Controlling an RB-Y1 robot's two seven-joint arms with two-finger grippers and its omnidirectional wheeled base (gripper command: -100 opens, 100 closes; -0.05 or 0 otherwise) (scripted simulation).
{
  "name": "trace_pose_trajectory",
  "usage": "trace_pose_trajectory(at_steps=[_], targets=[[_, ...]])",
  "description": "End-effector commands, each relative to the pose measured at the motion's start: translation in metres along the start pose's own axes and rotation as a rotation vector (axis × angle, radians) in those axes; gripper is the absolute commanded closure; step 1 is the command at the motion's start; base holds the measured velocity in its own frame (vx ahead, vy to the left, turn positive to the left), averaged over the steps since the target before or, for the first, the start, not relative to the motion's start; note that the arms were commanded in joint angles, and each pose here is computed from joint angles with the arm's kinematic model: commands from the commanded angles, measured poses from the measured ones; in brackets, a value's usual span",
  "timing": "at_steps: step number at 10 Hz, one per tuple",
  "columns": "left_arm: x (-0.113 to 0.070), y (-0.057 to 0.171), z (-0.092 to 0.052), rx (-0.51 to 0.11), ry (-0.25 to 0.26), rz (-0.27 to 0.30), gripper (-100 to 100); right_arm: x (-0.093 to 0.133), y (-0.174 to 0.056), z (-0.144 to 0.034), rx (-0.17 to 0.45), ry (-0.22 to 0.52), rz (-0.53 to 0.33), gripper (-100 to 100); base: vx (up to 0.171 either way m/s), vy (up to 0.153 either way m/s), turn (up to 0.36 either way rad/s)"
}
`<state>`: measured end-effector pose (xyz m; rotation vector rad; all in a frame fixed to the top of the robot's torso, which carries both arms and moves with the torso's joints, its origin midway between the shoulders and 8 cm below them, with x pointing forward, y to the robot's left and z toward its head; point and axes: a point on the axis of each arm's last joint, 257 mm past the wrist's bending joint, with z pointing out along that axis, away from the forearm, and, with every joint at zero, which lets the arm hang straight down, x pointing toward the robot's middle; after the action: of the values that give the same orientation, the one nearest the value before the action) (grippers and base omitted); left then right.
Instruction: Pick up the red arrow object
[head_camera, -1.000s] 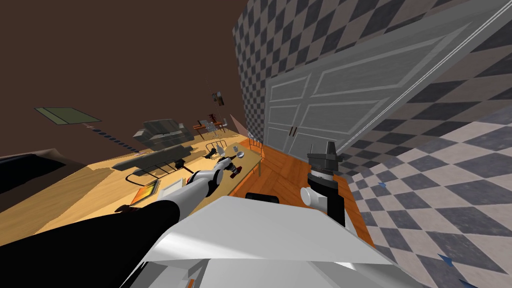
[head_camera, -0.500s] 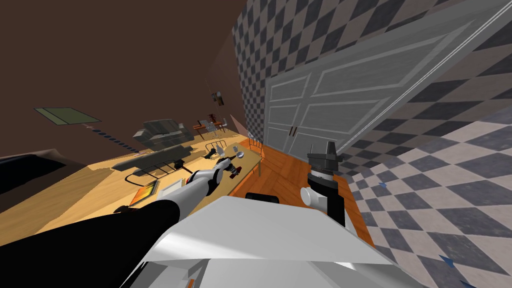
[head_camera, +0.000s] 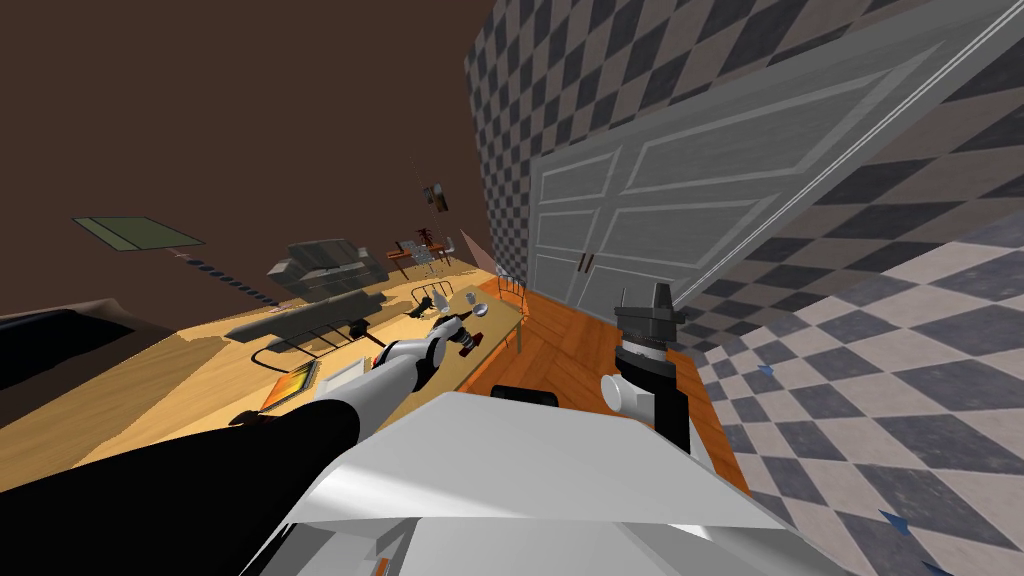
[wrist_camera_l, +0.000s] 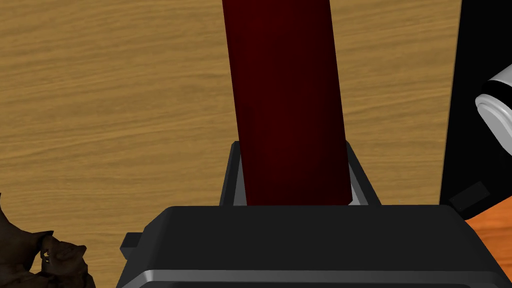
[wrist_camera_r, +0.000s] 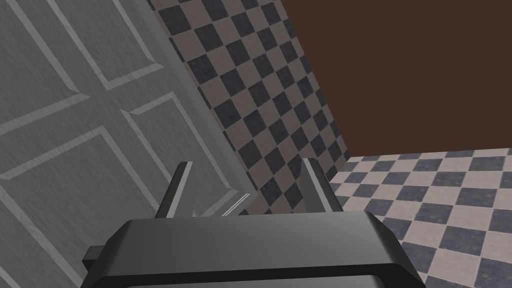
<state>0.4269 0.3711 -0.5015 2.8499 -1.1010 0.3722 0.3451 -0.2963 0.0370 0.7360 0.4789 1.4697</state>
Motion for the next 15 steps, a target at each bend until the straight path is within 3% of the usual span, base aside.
trace_pose_trajectory(at_steps=[1,2,7,14,15], targets=[[0.000,0.000,0.000,0.000,0.000,0.000,0,0.000,0.000,0.000,0.000,0.000,0.000,0,0.000,0.000,0.000],[0.006,-0.004,-0.003,0.007,-0.001,-0.003,100,0.000,0.000,0.000,0.000,0.000,0.000,0,-0.024,0.021,-0.006],[0.013,-0.005,-0.007,0.010,0.000,-0.004,100,0.000,0.000,0.000,0.000,0.000,0.000,0,-0.018,0.022,-0.003],[0.037,0.002,-0.015,0.003,0.000,-0.003,100,0.000,0.000,0.000,0.000,0.000,0.000,0,-0.022,0.023,-0.003],[0.034,0.000,-0.014,0.005,0.000,-0.003,100,0.000,0.000,0.000,0.000,0.000,0.000,0,-0.011,0.014,-0.008]])
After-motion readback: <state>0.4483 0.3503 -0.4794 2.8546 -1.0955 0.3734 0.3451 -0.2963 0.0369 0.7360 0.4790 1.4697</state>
